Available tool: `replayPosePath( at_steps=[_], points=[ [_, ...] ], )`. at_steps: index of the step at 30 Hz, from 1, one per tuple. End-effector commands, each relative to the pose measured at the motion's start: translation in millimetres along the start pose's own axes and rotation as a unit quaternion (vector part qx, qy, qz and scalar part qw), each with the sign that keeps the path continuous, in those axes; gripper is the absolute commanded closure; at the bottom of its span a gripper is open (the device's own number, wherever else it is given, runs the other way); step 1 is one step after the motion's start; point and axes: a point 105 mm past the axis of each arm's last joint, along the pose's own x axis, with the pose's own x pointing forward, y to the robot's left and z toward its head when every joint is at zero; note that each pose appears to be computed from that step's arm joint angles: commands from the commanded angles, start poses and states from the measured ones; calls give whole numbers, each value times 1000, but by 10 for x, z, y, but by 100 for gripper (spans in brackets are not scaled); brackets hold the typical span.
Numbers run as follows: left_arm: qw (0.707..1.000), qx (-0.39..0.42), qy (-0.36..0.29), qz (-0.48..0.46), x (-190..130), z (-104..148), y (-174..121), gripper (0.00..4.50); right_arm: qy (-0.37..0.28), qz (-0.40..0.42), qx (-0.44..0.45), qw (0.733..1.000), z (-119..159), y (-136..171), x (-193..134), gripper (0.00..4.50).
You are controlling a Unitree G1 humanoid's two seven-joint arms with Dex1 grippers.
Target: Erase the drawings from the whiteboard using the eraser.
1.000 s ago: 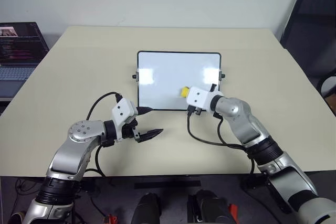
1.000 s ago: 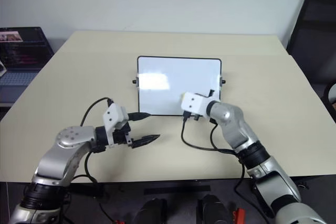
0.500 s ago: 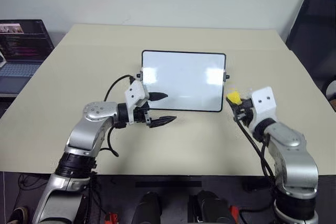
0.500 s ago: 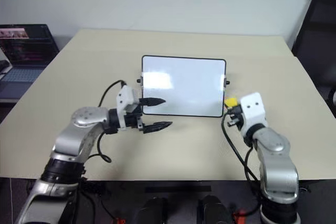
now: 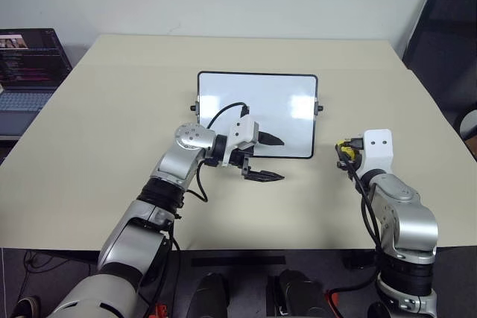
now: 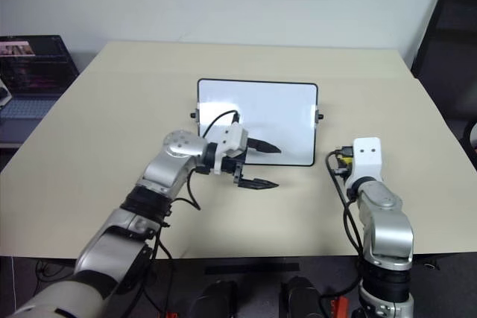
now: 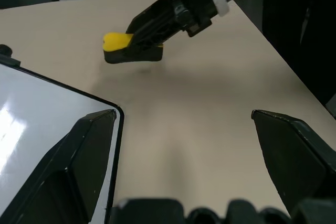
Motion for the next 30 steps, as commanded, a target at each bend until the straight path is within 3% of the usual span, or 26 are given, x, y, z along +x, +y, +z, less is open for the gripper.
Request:
replayPosePath(
  at_steps=[1,14,15,17,23,26,30],
  points=[
    [999,37,-6,-13,90,130,51,0,-24,-10,6,1000,95,-77,24,355],
    [998,45,-25,-41,276,235,-26,0,-21,-20,31,999,71,-192,143,355],
    [998,45,-25,-42,279,240,-28,0,-23,-21,31,999,81,-199,148,282],
    [998,44,-25,-42,282,244,-33,0,-27,-23,32,999,99,-212,156,231],
    [999,22,-30,-18,267,196,-53,0,-51,-22,39,998,203,-227,144,23],
    [999,10,-32,36,201,156,0,0,-105,3,30,994,437,-138,59,6],
    [978,9,-43,204,-114,135,192,0,-190,74,-28,979,736,154,-250,6]
  ],
)
